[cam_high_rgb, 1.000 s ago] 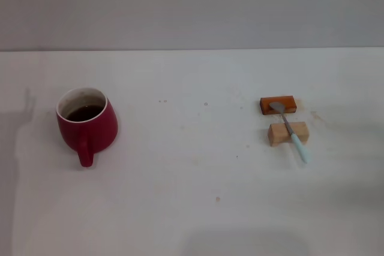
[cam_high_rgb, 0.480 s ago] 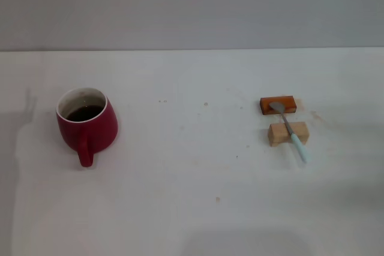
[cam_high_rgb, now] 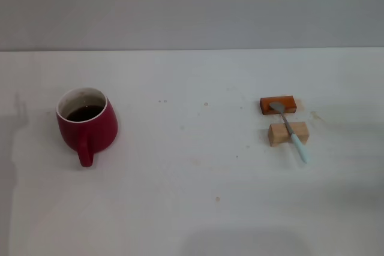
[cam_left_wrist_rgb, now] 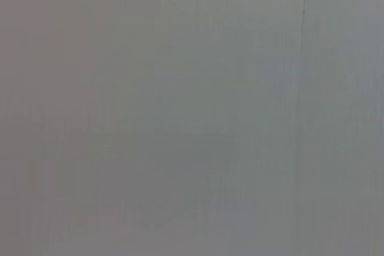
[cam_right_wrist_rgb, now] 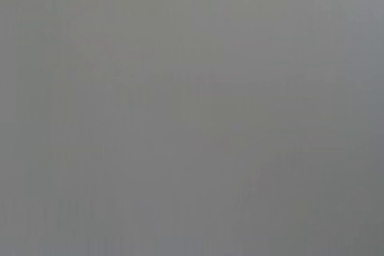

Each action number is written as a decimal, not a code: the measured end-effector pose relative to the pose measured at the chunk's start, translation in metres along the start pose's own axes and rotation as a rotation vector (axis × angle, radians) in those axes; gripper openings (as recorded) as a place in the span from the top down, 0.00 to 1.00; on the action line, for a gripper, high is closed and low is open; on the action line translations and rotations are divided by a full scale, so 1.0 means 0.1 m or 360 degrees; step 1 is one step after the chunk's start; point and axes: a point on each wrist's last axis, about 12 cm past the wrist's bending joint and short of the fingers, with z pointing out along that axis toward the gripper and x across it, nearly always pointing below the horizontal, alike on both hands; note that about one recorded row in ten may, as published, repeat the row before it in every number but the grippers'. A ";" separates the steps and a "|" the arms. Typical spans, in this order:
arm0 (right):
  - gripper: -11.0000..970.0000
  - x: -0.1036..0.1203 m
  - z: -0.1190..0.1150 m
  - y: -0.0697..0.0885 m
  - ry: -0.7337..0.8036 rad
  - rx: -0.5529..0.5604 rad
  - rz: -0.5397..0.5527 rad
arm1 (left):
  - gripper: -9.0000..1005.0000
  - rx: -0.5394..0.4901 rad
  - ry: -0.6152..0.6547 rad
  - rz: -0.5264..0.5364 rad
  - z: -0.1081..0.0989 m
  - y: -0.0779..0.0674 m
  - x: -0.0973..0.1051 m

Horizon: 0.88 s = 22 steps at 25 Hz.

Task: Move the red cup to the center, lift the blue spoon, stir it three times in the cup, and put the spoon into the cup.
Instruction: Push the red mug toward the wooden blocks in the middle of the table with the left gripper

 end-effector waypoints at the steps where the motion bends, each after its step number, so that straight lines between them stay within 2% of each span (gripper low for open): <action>1: 0.28 0.00 0.00 0.00 0.0000 0.0000 0.0000 | 0.42 0.0002 0.0013 0.0006 -0.01 0.01 0.01; 6: 0.28 0.00 -0.01 -0.01 0.0001 0.0004 0.0000 | 0.64 0.0004 0.0087 0.0113 -0.05 0.06 0.08; 7: 0.28 0.00 -0.01 -0.01 0.0002 0.0005 0.0000 | 0.69 0.0037 0.0137 0.0250 -0.08 0.06 0.12; 8: 0.28 0.00 -0.01 -0.01 0.0002 0.0006 -0.0001 | 0.71 0.0102 0.0180 0.0403 -0.12 0.04 0.17; 9: 0.28 0.00 -0.01 -0.01 0.0002 0.0006 -0.0001 | 0.74 0.0102 0.0180 0.0403 -0.12 0.04 0.17; 11: 0.28 0.00 -0.01 -0.02 0.0003 0.0008 -0.0002 | 0.79 0.0221 0.0218 0.0658 -0.19 0.00 0.23; 12: 0.28 0.00 -0.01 -0.02 0.0003 0.0008 -0.0002 | 0.81 0.0221 0.0218 0.0658 -0.19 0.00 0.23; 16: 0.28 0.01 -0.01 -0.02 0.0004 0.0009 -0.0003 | 0.91 0.0354 0.0241 0.0977 -0.24 -0.08 0.30; 17: 0.28 0.01 -0.01 -0.02 0.0004 0.0009 -0.0003 | 0.92 0.0354 0.0241 0.0977 -0.24 -0.08 0.30; 22: 0.28 0.00 -0.01 -0.02 0.0004 0.0009 -0.0003 | 0.99 0.0425 0.0248 0.1183 -0.19 -0.19 0.32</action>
